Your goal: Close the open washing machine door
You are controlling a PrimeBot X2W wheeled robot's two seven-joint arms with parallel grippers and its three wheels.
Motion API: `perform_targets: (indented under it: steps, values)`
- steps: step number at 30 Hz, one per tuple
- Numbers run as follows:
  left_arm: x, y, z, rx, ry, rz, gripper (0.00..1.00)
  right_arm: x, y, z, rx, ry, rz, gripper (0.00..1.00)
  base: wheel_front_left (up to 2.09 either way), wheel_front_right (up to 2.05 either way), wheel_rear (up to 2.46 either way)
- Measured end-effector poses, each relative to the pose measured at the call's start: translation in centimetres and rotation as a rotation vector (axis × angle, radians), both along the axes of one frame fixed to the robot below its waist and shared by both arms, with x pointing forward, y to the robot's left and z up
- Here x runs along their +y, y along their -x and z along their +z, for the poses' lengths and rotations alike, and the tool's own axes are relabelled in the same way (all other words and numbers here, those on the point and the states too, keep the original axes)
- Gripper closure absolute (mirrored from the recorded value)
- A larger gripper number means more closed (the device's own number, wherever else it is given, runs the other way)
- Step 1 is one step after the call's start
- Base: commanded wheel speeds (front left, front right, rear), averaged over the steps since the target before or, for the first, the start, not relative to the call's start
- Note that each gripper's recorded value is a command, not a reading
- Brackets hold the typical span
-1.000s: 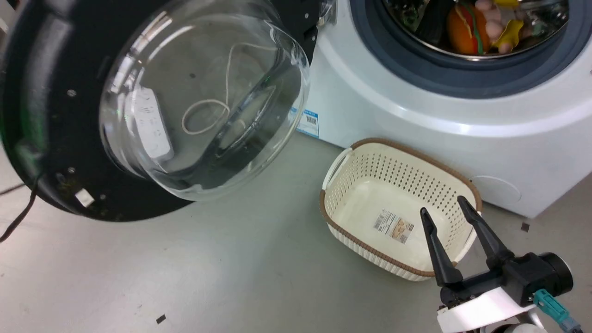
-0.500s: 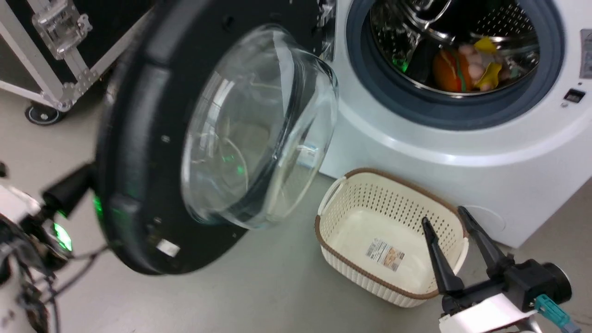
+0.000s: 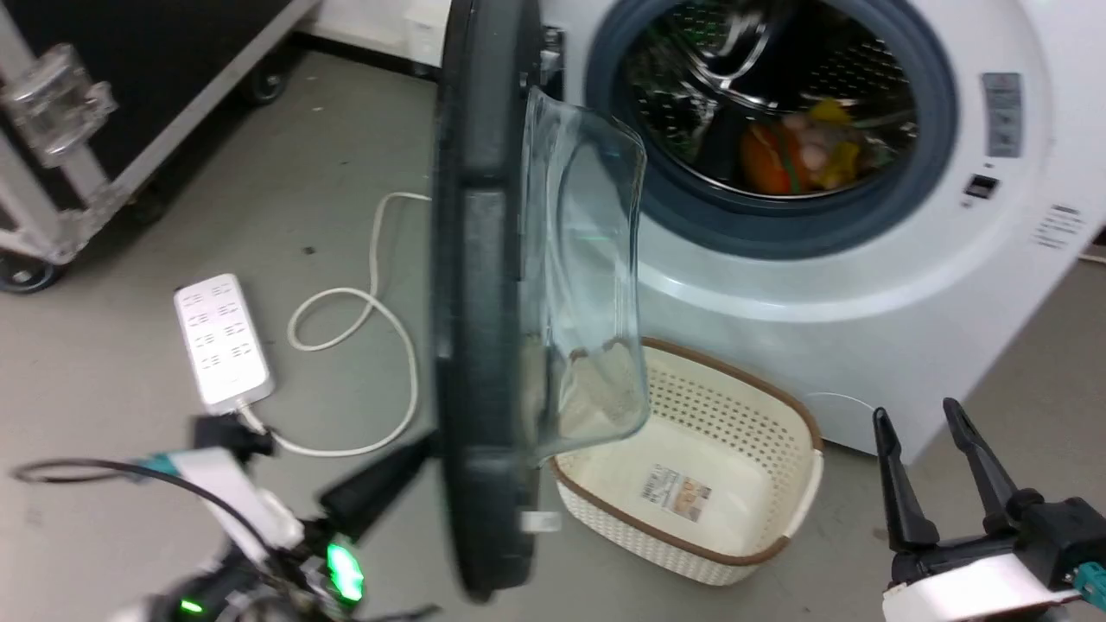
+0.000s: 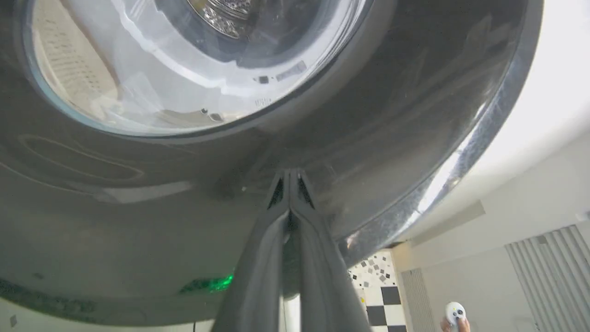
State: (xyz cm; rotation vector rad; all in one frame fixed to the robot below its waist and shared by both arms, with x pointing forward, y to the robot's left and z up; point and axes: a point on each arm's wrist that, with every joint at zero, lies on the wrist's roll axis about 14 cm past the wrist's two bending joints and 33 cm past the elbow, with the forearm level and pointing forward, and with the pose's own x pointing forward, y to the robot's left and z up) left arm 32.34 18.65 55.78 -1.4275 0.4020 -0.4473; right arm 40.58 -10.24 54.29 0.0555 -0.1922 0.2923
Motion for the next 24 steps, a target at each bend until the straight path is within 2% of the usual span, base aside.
perform_targets:
  steps: [8, 14, 24]
  values:
    - [-10.5, -1.6, -0.7, 0.002, 0.170, -0.184, 1.00, -5.3, 0.5, -0.4, 0.012, 0.002, -0.151, 0.00, 0.00, 0.00, 0.00]
    - [-16.8, -4.6, -1.1, 0.013, 0.190, -0.276, 1.00, -9.7, 1.2, -0.6, 0.019, 0.001, -0.279, 0.00, 0.00, 0.00, 0.00]
    - [-25.2, -11.5, -1.8, 0.051, 0.233, -0.315, 1.00, -17.6, 4.8, -2.5, 0.090, -0.012, -0.525, 0.00, 0.00, 0.00, 0.00]
